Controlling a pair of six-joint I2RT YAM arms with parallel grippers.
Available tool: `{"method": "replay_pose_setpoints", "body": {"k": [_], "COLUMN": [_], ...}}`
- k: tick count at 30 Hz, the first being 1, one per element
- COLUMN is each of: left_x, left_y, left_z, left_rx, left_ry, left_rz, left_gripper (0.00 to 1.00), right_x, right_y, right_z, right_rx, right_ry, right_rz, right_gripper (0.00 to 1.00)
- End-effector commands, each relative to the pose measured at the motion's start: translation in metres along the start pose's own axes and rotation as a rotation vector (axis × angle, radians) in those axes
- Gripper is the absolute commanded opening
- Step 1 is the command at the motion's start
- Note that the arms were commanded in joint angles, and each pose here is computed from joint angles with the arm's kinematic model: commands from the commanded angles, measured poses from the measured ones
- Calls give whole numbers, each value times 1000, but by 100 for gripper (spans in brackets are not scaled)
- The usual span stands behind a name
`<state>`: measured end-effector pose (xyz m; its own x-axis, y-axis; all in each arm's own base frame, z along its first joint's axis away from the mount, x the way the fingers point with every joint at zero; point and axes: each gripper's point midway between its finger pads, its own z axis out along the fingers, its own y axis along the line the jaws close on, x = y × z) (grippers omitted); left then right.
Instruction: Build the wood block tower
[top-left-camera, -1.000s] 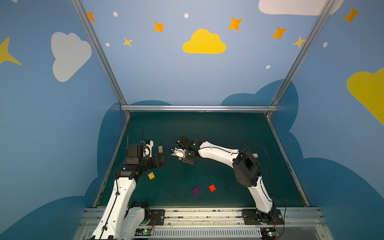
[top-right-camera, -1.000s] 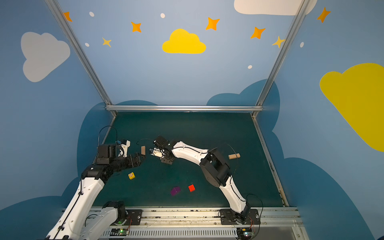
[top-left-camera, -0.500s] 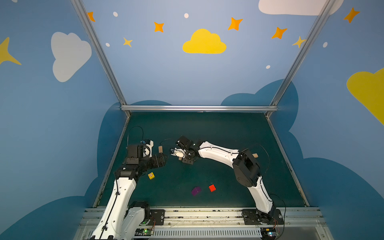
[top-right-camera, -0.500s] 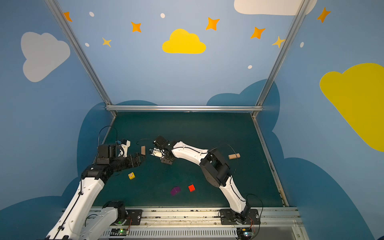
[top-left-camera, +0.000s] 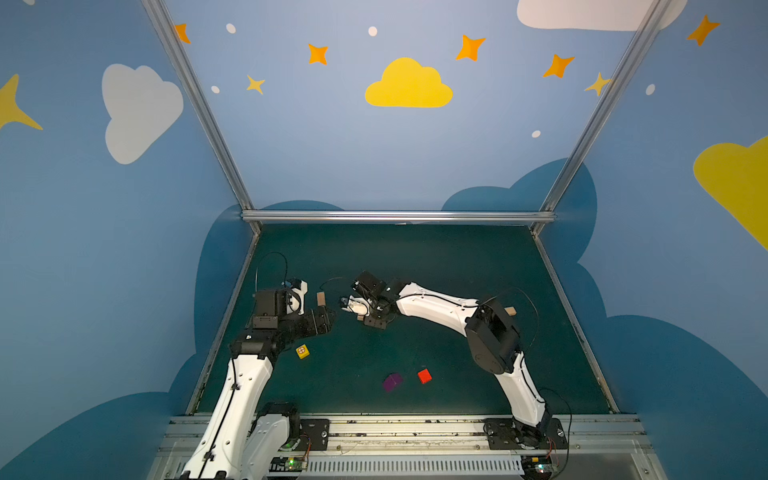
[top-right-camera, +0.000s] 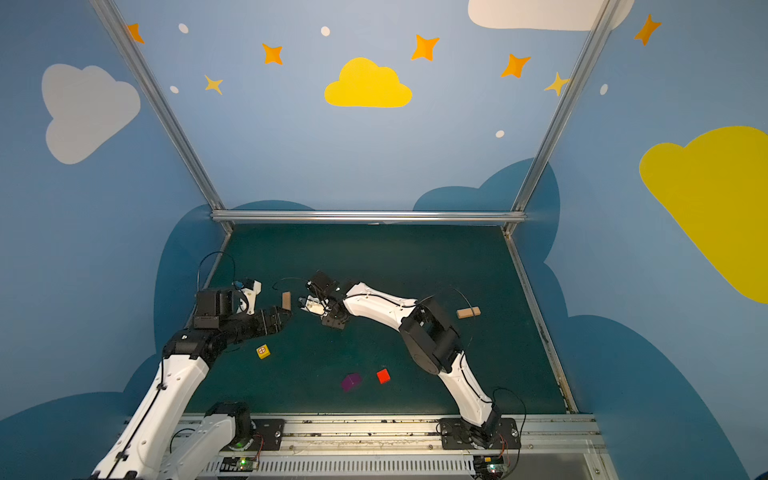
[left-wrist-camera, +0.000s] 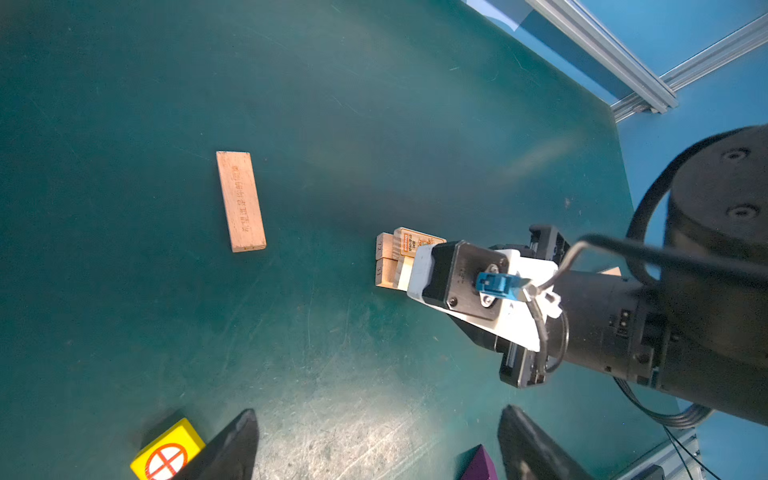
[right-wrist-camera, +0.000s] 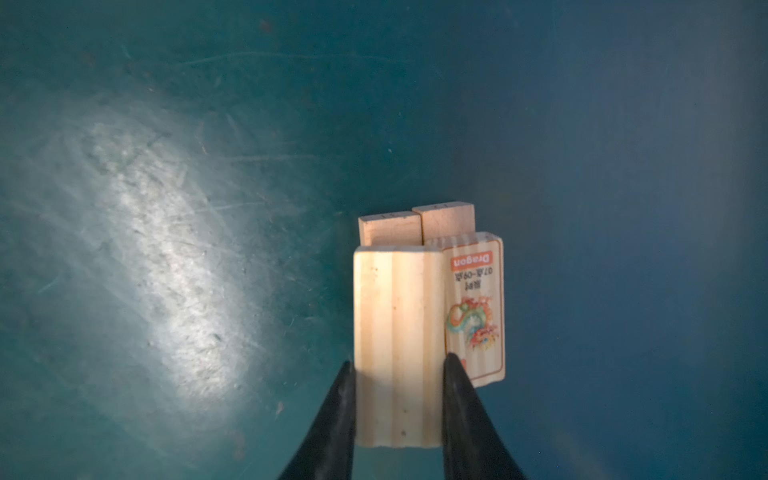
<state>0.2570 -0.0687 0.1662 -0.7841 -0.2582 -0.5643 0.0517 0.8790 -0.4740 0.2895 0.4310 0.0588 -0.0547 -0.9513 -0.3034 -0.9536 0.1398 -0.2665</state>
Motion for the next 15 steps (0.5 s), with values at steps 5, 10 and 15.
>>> {"method": "replay_pose_setpoints", "body": {"k": [5,10,15], "left_x": [3,3,3], "left_y": [-1,-2,-1], "left_z": [0,0,0], "left_rx": [2,3,1], "left_ry": [14,15,16], "left_rz": [3,4,4], "left_gripper": [90,90,90], "right_x": [3,0,3], "right_y": [5,5,4], "right_z": [3,-2,2], "right_rx": [-13,-15,-11], "right_ry": [11,-20,-7], "right_rz": [-8,-5,-1], "right_gripper": [28,28,28]}}
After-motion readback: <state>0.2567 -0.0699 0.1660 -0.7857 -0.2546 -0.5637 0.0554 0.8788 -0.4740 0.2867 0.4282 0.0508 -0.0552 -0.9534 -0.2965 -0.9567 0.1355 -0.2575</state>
